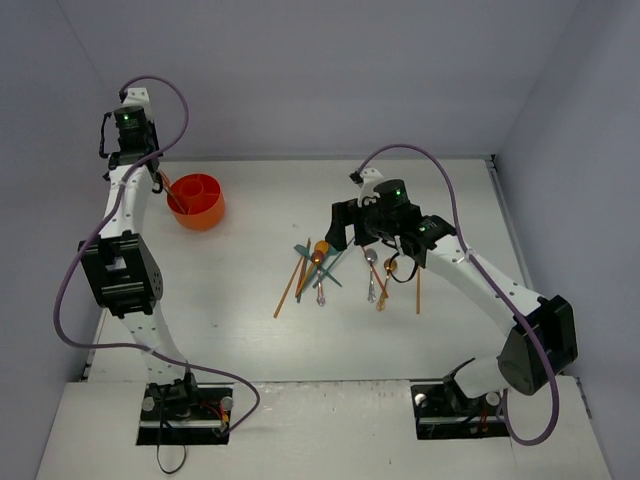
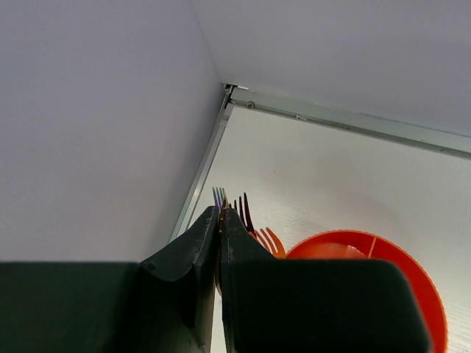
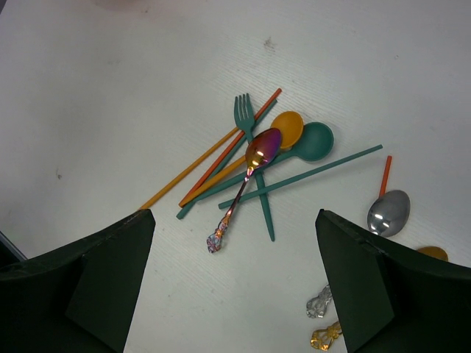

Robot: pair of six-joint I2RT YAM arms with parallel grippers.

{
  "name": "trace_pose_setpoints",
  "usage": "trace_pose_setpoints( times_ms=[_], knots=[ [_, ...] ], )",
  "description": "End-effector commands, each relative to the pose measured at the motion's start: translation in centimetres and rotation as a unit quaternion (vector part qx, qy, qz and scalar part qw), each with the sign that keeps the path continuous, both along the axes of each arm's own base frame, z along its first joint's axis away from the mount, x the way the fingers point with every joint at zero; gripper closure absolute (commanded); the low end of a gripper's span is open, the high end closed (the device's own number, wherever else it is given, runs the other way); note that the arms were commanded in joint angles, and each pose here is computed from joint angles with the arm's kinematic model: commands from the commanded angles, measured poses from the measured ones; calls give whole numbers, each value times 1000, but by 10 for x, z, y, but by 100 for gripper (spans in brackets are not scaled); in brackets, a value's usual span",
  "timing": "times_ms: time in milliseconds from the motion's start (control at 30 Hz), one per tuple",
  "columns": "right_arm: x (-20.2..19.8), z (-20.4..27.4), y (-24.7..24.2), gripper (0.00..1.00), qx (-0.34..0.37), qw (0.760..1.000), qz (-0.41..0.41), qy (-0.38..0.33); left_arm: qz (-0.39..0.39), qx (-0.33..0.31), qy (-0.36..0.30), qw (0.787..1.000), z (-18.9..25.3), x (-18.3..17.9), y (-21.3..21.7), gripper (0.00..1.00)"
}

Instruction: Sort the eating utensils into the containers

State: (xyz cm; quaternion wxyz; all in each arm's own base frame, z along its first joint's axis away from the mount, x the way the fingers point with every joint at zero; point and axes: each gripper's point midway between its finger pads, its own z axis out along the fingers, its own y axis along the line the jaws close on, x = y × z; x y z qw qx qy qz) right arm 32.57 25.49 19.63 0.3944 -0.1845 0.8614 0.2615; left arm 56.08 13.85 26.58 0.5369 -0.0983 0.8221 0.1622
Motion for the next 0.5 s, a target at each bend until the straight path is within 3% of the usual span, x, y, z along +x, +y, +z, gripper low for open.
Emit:
trace_pose_setpoints(
  times_ms=[0, 467],
  knots=[
    [2, 13, -2, 11, 15, 1000, 6, -20, 15, 33, -96, 995, 62, 16, 16, 100],
    [5, 2, -6, 11, 5, 1000, -4, -10, 11, 18, -50, 999, 5, 32, 19, 94]
  ],
)
